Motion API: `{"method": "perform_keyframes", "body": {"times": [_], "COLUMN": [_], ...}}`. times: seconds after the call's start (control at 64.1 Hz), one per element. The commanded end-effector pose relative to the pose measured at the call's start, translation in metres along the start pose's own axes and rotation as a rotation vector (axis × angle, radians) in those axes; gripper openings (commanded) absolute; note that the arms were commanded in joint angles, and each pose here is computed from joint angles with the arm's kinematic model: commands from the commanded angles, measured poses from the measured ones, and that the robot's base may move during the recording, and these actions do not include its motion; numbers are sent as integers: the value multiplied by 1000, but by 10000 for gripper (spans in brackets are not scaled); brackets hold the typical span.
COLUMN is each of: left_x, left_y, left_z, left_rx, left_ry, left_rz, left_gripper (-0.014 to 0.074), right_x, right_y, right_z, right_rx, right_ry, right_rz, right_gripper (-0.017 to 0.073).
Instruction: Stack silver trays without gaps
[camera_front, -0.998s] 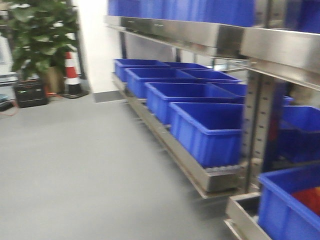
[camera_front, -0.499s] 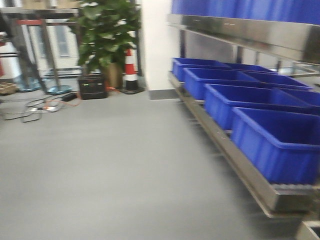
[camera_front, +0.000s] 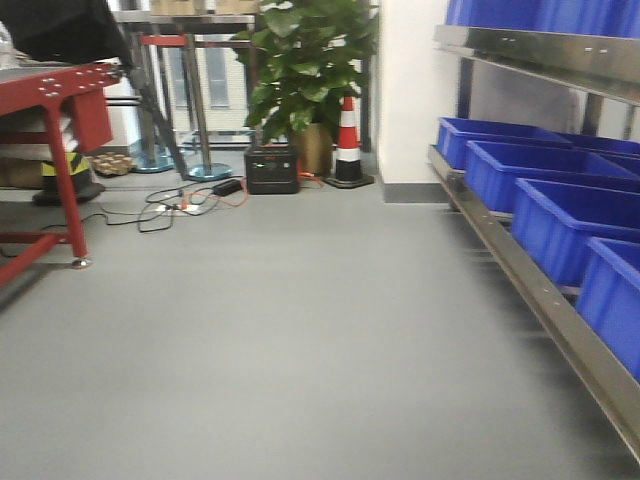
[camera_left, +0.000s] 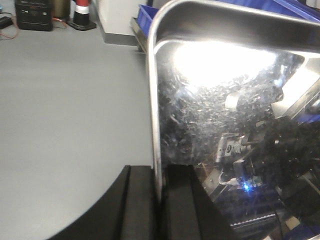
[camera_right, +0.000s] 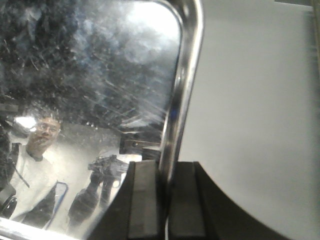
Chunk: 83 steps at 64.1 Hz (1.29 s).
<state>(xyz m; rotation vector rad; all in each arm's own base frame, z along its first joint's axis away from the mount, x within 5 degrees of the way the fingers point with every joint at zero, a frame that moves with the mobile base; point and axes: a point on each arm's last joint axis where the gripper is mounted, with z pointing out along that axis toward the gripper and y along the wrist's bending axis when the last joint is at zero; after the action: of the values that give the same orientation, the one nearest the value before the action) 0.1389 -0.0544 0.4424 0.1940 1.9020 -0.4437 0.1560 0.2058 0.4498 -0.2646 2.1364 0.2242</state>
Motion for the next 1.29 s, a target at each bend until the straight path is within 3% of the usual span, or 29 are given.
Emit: {"method": "perform_keyframes", "body": {"times": [0.0, 1.279], "left_x": [-6, -6], "left_y": [-6, -6], "left_z": [-4, -4], "left_rx": [50, 50], "left_ry": [-55, -55], "left_rz": [-30, -30], "left_gripper": [-16, -16], "right_x": [-4, -4], "right_y": [4, 4], "right_z": [-2, -2], "right_rx": [-42, -44], "right_ry": [-45, -47], "right_rz": [-28, -28], "right_gripper": [-59, -59]}}
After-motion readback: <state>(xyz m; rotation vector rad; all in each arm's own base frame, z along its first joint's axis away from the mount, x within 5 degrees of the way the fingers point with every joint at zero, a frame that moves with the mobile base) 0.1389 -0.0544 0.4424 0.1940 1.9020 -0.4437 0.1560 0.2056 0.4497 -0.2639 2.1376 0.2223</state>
